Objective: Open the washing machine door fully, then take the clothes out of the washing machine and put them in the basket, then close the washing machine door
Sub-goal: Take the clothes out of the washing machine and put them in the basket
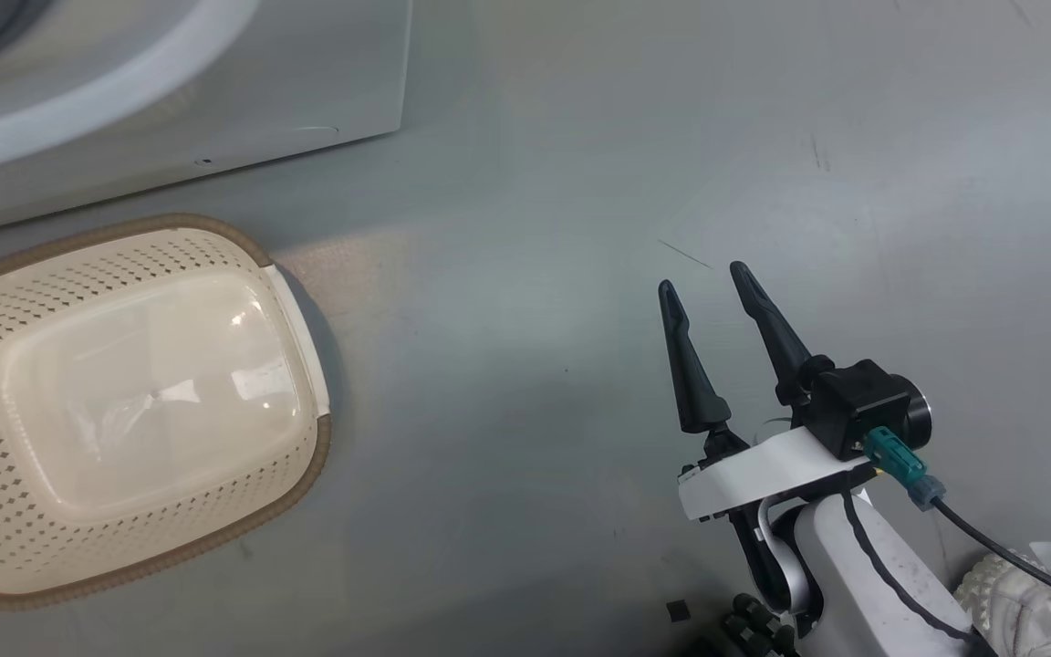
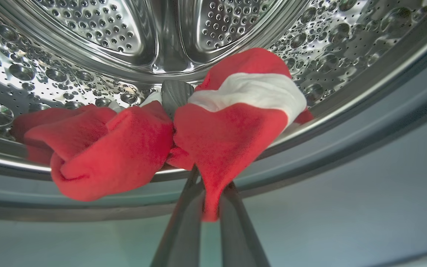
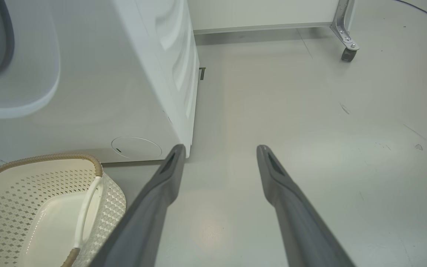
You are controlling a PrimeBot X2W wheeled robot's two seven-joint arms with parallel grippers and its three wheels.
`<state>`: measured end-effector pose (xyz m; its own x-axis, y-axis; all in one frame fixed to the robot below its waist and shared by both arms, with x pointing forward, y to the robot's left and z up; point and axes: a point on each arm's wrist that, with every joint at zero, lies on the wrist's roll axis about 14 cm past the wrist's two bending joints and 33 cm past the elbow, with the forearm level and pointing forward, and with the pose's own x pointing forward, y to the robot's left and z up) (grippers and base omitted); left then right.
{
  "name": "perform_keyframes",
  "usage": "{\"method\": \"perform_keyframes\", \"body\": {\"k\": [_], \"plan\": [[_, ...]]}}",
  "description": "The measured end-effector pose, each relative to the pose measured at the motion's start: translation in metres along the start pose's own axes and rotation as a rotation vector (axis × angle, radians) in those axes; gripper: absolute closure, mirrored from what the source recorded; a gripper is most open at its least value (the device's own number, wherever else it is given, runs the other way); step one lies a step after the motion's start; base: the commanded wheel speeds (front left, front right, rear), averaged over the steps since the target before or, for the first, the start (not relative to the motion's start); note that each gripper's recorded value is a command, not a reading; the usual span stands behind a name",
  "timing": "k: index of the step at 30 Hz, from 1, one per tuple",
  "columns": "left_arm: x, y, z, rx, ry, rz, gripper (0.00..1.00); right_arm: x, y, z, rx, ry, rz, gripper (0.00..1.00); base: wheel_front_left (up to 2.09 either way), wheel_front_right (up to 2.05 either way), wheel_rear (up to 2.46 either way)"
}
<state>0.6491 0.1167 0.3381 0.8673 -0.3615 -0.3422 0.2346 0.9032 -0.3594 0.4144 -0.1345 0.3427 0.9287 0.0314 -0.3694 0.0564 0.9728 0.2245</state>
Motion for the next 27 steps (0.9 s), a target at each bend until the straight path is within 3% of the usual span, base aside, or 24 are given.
{"method": "perform_keyframes", "body": {"k": [15,27], "plan": [[-0.057,-0.061,-0.006,0.021,-0.073,-0.107,1.00,-0.006,0.003,0.024,-0.027,-0.063,0.010,0.00,0.00,0.00,0.00],[-0.131,-0.067,-0.036,0.008,-0.025,-0.078,1.00,-0.015,0.027,0.042,-0.033,-0.110,0.073,0.00,0.00,0.00,0.00]]}}
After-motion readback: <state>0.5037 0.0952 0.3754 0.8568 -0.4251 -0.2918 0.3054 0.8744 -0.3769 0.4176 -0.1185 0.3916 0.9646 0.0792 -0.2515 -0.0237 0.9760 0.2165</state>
